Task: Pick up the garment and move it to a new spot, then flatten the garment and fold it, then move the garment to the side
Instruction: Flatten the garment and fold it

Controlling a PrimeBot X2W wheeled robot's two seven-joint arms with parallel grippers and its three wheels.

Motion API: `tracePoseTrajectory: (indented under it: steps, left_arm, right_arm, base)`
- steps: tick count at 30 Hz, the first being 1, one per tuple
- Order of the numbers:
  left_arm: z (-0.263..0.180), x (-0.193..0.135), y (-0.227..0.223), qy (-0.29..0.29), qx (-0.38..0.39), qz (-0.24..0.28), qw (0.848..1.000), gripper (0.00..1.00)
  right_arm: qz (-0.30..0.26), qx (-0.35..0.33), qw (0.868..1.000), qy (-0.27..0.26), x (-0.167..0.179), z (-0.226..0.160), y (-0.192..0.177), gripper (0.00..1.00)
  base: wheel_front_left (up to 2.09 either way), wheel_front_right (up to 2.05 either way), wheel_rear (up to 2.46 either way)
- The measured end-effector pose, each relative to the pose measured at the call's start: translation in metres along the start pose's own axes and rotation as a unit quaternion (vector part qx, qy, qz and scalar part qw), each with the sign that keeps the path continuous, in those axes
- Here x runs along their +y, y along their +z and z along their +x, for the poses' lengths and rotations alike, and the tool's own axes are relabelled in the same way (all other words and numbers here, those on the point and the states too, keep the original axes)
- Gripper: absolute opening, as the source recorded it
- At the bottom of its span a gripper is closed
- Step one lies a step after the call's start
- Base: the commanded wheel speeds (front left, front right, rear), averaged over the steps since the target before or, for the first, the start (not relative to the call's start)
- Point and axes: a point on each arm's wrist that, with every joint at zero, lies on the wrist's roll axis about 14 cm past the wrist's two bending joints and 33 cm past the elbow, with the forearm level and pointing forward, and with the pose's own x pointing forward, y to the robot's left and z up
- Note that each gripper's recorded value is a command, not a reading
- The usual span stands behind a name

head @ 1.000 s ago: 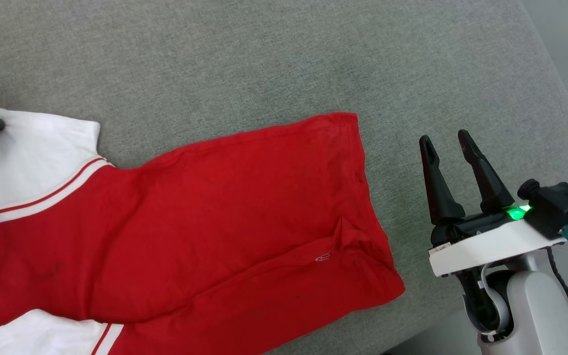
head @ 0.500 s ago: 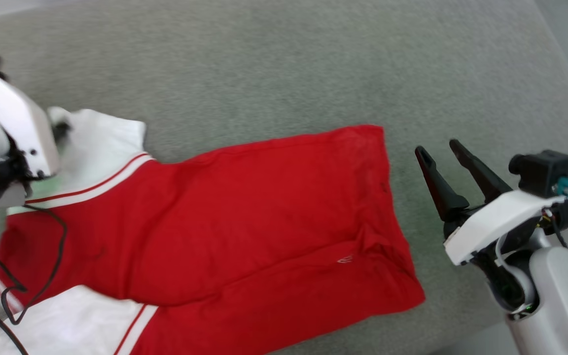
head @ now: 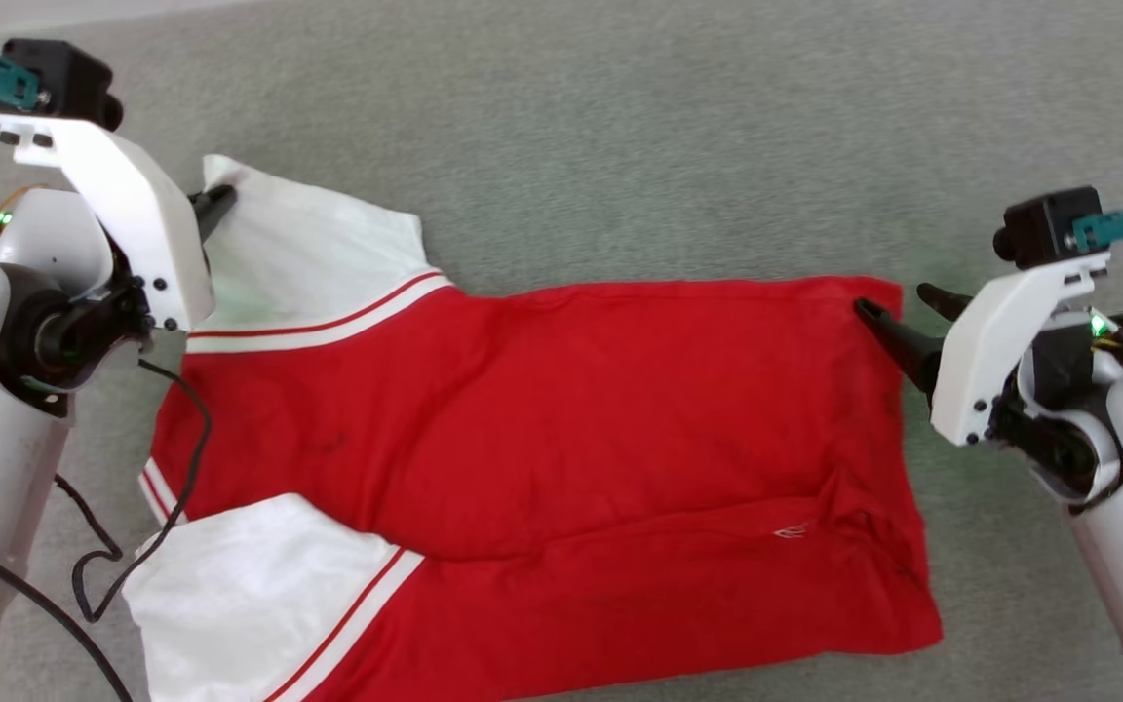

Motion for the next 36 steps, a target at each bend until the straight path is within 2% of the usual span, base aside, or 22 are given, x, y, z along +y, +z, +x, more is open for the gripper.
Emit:
tracePoseTrajectory:
  steps: [7, 8, 9, 10, 11, 17, 23, 27, 33, 36]
  left_arm:
    - [-0.003, 0.008, -0.006, 0.001, -0.009, -0.004, 1.000, 0.00]
    - [-0.004, 0.010, -0.007, 0.003, -0.009, -0.004, 1.000, 0.00]
    - [-0.005, 0.011, -0.008, 0.004, -0.009, -0.005, 1.000, 0.00]
    - [-0.005, 0.012, -0.008, 0.005, -0.010, -0.005, 1.000, 0.00]
    - [-0.006, 0.013, -0.008, 0.006, -0.011, -0.006, 1.000, 0.00]
    - [-0.017, 0.018, 0.000, 0.016, -0.038, -0.011, 0.999, 0.00]
    - [-0.035, 0.024, 0.018, 0.028, -0.092, -0.025, 0.995, 0.00]
    - [-0.051, 0.027, 0.017, 0.035, -0.117, -0.039, 0.992, 0.00]
    - [-0.079, 0.026, -0.011, 0.052, -0.144, -0.059, 0.986, 0.00]
    - [-0.094, 0.023, -0.039, 0.057, -0.145, -0.093, 0.983, 0.00]
  right_arm:
    - [0.002, 0.108, 0.994, 0.007, 0.002, 0.027, -0.023, 1.00]
    - [0.002, 0.119, 0.993, 0.008, 0.003, 0.028, -0.024, 0.74]
    - [0.005, 0.129, 0.992, 0.009, 0.004, 0.030, -0.025, 0.44]
    - [0.004, 0.139, 0.990, 0.009, 0.004, 0.030, -0.025, 0.04]
    - [0.002, 0.146, 0.989, 0.009, 0.004, 0.030, -0.025, 0.00]
    - [-0.020, 0.146, 0.989, 0.011, 0.010, 0.029, -0.012, 0.00]
    - [-0.022, 0.056, 0.998, 0.010, 0.012, 0.018, 0.039, 0.00]
    - [-0.018, 0.006, 1.000, 0.010, 0.013, 0.006, 0.060, 0.00]
    - [0.006, -0.026, 1.000, 0.012, 0.012, -0.013, 0.046, 0.00]
    - [0.019, -0.028, 0.999, 0.015, 0.015, -0.021, 0.026, 0.00]
  base:
    - [0.00, 0.00, 0.00]
    - [0.00, 0.00, 0.00]
    - [0.00, 0.00, 0.00]
    - [0.00, 0.00, 0.00]
    - [0.00, 0.00, 0.00]
    - [0.00, 0.00, 0.00]
    - [0.00, 0.00, 0.00]
    - [0.00, 0.00, 0.00]
    - [0.00, 0.00, 0.00]
    - [0.00, 0.00, 0.00]
